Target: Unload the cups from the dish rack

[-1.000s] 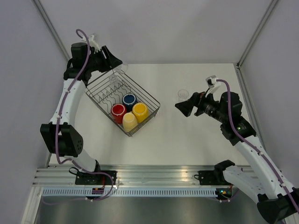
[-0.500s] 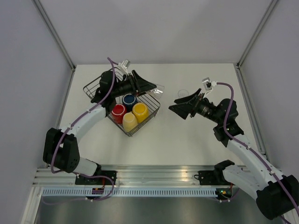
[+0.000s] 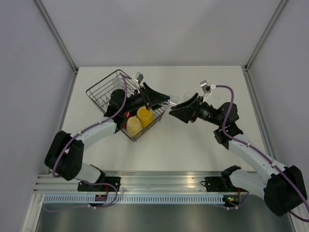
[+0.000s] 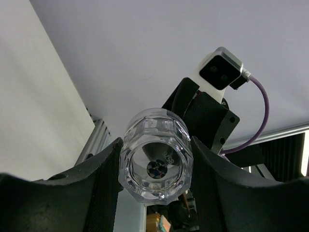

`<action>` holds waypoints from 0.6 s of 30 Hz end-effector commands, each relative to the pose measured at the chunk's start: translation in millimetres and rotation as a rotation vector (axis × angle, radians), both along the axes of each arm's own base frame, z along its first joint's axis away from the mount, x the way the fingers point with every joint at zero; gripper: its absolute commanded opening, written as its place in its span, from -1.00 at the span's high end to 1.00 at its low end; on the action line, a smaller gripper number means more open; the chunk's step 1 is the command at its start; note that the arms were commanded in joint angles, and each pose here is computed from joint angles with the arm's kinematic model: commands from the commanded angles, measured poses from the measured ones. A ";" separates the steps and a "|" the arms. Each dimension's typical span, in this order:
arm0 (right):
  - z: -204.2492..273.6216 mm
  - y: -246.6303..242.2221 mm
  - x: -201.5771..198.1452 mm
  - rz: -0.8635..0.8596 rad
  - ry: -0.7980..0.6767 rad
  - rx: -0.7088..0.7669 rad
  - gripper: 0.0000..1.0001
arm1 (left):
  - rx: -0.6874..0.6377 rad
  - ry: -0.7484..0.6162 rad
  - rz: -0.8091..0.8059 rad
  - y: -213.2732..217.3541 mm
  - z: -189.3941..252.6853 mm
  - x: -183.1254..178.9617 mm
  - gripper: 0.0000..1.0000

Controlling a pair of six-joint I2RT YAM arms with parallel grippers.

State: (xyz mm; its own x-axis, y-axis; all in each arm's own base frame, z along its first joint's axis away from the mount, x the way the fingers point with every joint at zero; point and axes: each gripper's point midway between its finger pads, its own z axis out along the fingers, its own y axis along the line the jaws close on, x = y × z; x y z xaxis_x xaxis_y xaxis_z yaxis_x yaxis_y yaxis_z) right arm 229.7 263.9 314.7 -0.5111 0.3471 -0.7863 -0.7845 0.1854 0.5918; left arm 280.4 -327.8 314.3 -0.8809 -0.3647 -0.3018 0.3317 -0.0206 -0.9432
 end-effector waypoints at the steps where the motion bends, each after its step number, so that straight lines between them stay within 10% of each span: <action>1: 27.6 3.7 -11.5 0.042 -0.145 0.047 -0.03 | -0.114 -0.010 0.002 4.0 25.4 -13.6 0.95; 14: 26.9 9.4 -15.8 0.054 -0.187 0.024 0.99 | -0.142 0.019 0.048 15.1 24.2 -29.6 0.95; 18: 29.1 6.7 -14.9 0.028 -0.204 0.008 0.99 | -0.127 0.010 0.058 16.7 24.1 -30.9 0.26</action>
